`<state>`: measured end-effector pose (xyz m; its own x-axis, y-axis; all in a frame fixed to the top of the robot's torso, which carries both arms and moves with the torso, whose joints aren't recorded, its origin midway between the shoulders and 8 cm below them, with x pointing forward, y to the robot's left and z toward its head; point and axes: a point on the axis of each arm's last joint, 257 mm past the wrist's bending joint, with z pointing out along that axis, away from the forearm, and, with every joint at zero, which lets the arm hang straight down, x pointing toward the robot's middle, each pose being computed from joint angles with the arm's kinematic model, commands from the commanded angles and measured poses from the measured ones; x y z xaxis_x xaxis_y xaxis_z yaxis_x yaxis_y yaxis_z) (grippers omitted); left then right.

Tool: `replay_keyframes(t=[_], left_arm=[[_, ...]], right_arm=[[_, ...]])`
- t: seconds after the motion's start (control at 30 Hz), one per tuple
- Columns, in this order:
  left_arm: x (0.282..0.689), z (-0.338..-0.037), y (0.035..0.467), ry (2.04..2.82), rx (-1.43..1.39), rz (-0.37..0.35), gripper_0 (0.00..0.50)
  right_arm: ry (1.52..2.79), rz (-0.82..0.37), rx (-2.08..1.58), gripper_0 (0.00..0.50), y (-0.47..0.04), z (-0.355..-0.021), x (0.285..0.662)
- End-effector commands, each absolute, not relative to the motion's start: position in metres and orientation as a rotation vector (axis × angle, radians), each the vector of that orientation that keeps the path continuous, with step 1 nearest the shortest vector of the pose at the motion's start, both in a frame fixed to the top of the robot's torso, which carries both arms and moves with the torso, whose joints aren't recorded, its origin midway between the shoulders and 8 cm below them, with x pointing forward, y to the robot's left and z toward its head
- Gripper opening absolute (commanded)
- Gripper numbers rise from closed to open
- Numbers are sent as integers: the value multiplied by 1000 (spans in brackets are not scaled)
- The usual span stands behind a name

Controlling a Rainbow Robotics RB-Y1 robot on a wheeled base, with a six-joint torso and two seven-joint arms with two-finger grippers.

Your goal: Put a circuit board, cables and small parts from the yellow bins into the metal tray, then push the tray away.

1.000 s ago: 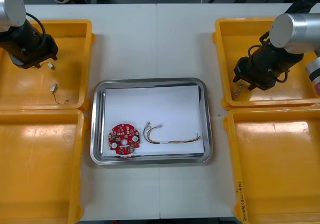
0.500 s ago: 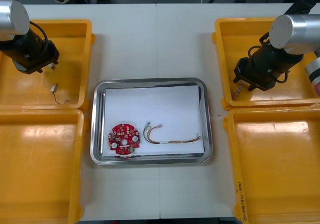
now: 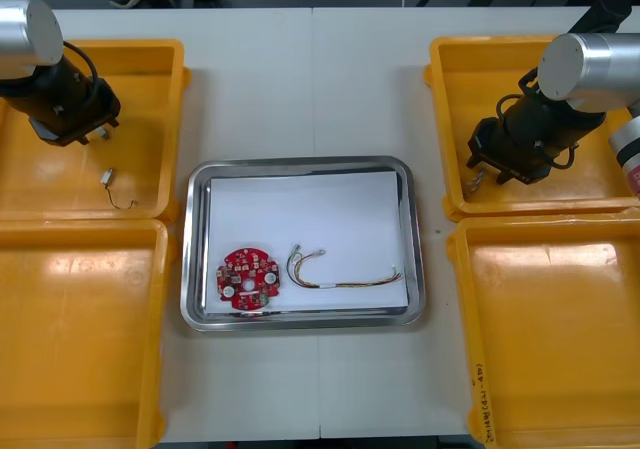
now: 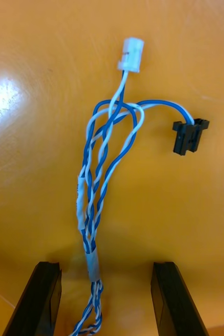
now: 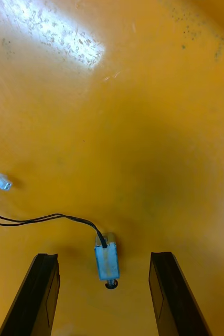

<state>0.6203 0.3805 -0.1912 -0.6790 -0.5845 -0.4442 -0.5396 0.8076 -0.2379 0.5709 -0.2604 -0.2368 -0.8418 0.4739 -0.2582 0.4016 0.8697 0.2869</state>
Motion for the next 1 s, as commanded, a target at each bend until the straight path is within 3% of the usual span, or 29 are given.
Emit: replay_keyframes(t=[0.03,0.13,0.17,0.27,0.3,0.4,0.5,0.53,0.63,0.67,0.7,1.0], left_arm=[[643,-163,358,2445,-782,-139,500],[643,-167,359,2452,-792,-138,500],[643,-167,359,2451,-795,-141,500],[642,-171,358,2456,-801,-140,500],[641,-172,360,2456,-805,-136,500],[639,-177,361,2467,-813,-134,500],[639,-177,361,2467,-813,-134,500],[639,-177,361,2467,-813,-134,442],[638,-178,363,2468,-816,-132,75],[639,-177,363,2467,-813,-130,33],[638,-177,362,2470,-812,-131,3],[634,-166,363,2487,-821,-119,0]], right_arm=[[2716,332,692,500,-257,-243,571],[2717,331,693,500,-257,-243,571],[2721,330,695,428,-257,-245,570],[2724,319,689,291,-256,-246,569],[2726,318,688,267,-257,-247,569],[2724,322,692,98,-255,-246,569],[2724,322,693,44,-256,-246,569],[2726,320,694,11,-256,-246,569],[2728,321,698,0,-256,-247,568],[2728,325,698,0,-255,-247,568],[2730,327,701,0,-255,-247,567],[2736,322,684,0,-255,-246,567]])
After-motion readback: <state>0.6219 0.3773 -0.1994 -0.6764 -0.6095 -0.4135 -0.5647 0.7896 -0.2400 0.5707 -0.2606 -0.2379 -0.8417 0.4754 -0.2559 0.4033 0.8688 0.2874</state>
